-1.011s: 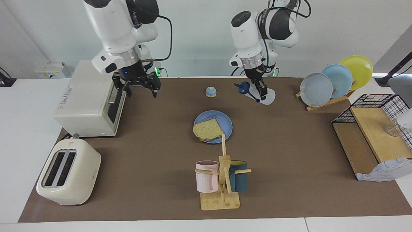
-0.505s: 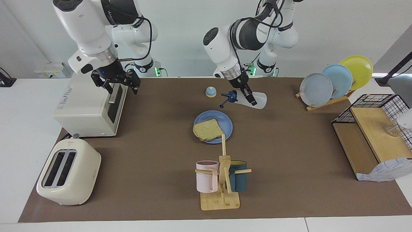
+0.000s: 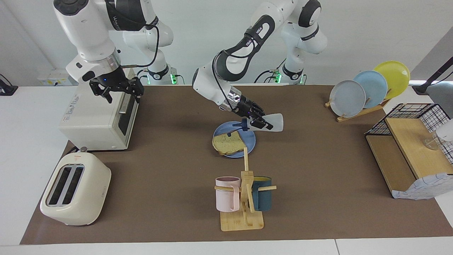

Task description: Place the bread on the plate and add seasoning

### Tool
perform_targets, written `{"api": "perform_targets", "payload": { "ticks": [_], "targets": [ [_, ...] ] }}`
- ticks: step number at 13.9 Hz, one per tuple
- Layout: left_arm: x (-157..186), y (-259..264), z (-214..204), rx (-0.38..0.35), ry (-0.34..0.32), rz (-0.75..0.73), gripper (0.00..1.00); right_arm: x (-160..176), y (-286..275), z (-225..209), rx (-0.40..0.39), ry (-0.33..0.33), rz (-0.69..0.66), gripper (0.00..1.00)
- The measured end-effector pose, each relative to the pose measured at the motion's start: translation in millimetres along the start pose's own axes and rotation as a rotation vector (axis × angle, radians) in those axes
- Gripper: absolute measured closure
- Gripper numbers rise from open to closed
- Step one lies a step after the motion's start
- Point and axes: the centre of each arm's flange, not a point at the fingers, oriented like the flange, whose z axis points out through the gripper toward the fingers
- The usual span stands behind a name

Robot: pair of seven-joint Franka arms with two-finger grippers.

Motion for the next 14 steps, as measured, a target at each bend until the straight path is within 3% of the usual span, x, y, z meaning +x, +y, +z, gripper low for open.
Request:
{"api": "perform_targets", "payload": {
  "ticks": [5, 7, 10, 14],
  "targets": [
    [73, 30, 22, 0.068, -0.317, 0.066, 0.53, 0, 10, 1, 0.001, -0.002, -0.015, 0.0],
    [88, 35, 28, 0.115, -0.432, 0.062, 0.53, 0, 16, 1, 0.001, -0.003, -0.024, 0.0],
    [87, 31, 27, 0.181, -0.515, 0.036, 0.53, 0, 18, 1, 0.001, -0.003, -0.026, 0.0],
    [94, 40, 31, 0.272, -0.574, 0.056, 0.53, 0, 18, 3, 0.001, -0.008, -0.043, 0.0]
  ]
}}
